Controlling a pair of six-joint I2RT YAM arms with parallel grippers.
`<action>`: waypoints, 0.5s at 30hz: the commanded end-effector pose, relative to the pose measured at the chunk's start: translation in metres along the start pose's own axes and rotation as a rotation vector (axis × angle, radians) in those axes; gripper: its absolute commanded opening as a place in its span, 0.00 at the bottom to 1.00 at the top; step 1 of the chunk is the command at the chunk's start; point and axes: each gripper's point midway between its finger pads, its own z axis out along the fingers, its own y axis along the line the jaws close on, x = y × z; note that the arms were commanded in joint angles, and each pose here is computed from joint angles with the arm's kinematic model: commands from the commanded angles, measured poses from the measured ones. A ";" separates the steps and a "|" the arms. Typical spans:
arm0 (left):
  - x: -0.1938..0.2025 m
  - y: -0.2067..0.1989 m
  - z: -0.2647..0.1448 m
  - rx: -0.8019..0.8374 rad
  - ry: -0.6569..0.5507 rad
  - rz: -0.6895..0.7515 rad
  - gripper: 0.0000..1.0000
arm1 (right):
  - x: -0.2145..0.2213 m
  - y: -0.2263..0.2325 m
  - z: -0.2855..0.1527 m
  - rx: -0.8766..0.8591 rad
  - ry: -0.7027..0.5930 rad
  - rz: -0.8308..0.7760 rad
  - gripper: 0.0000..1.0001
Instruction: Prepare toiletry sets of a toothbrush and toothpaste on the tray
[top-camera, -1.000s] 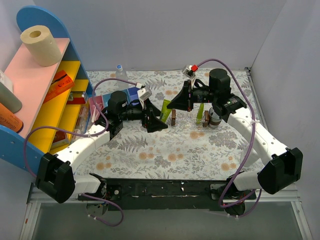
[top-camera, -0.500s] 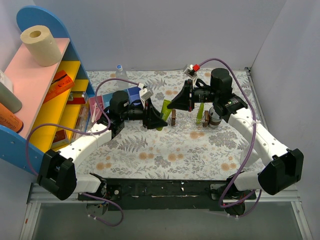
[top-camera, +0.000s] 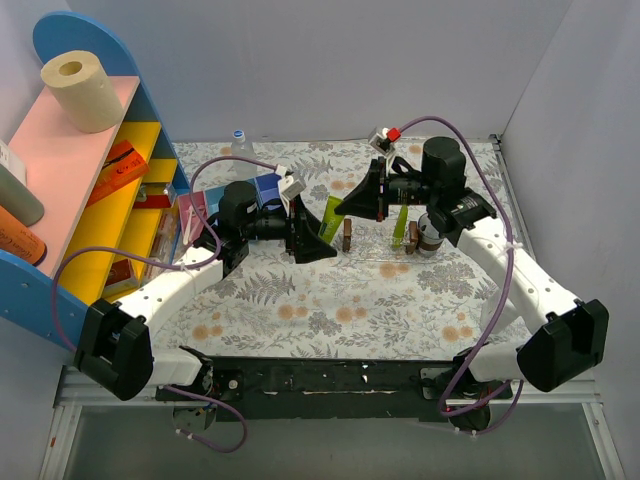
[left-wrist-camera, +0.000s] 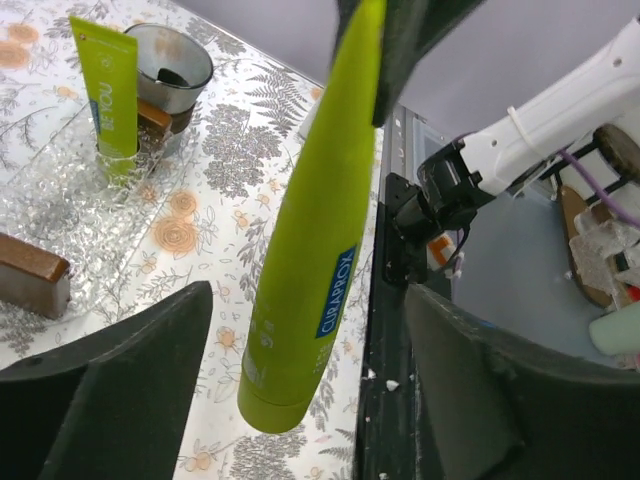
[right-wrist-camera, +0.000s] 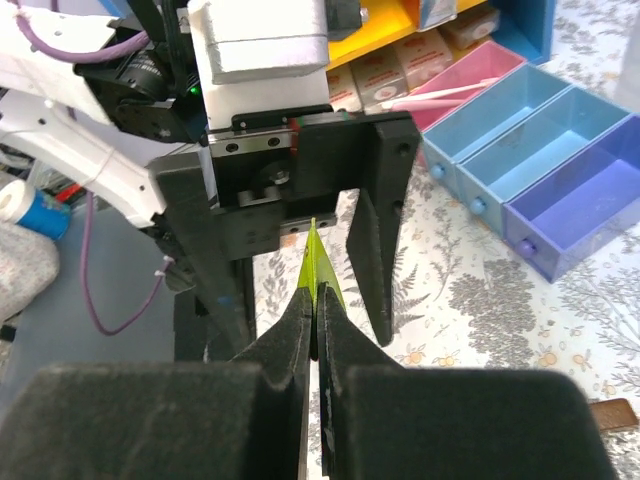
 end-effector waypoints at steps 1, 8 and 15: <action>-0.014 0.006 -0.005 -0.077 -0.035 0.026 0.91 | -0.026 -0.006 -0.013 0.151 -0.085 -0.095 0.01; -0.045 0.035 -0.033 -0.355 -0.192 0.104 0.98 | -0.033 -0.041 -0.050 0.503 -0.159 -0.113 0.01; -0.065 0.107 -0.101 -0.927 -0.351 0.090 0.98 | -0.023 -0.062 -0.079 0.753 -0.190 -0.103 0.01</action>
